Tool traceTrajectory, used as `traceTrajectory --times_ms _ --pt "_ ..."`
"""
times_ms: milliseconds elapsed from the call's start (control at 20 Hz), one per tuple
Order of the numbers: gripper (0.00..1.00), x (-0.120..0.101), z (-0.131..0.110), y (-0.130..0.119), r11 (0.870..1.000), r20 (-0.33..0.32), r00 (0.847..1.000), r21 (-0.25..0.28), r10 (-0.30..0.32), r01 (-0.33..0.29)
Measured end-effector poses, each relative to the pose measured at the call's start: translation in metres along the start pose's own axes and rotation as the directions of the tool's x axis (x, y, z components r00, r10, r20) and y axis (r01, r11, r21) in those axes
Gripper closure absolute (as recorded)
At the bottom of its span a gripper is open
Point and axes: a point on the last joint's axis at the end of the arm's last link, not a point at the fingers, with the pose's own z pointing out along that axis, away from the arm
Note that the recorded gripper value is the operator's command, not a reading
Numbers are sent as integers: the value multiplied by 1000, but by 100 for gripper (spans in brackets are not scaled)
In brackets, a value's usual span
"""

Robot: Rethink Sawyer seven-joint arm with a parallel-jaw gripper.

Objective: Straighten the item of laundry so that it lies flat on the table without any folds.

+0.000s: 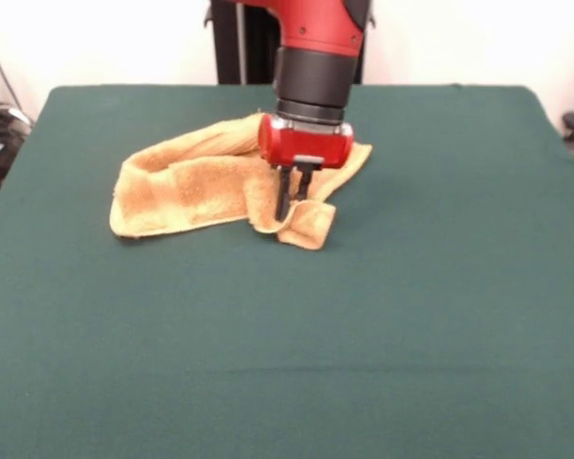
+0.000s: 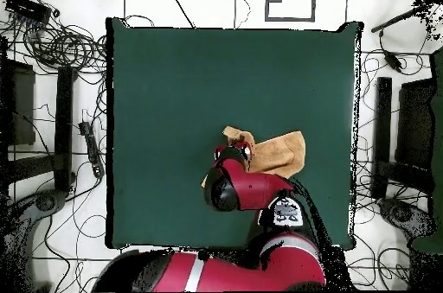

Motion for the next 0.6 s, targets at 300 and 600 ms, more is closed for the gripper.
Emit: traceTrajectory --times_ms 300,600 --pt "100 -9 8 -24 999 36 999 18 -38 37" --pt "100 -14 17 -58 998 45 998 45 -41 39"
